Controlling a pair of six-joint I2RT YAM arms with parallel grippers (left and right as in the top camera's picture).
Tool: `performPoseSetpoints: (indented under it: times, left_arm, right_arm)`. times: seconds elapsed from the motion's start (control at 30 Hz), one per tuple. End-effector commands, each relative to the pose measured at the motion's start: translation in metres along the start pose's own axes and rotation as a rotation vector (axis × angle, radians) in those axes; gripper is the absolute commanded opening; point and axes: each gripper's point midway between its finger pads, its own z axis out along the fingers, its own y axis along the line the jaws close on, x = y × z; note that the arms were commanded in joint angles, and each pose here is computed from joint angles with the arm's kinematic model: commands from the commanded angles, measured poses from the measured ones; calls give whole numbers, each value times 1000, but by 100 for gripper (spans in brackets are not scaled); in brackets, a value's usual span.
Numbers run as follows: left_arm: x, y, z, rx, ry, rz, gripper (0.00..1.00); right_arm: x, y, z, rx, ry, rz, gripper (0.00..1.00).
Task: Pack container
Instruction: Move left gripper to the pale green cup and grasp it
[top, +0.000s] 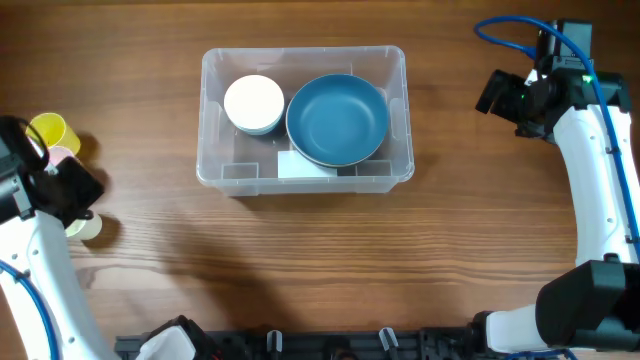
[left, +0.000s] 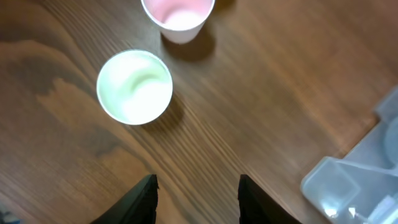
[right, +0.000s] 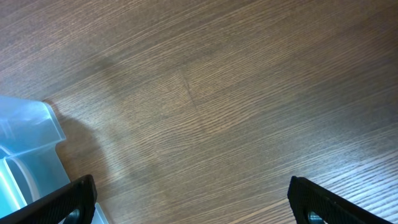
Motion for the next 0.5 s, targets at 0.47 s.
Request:
performPoseSetpoints:
  times: [0.47]
  left_arm:
    - [2,8,105,-27,221,81,54]
  right_arm:
    - [-4,-1,-8,3,-28,6,99]
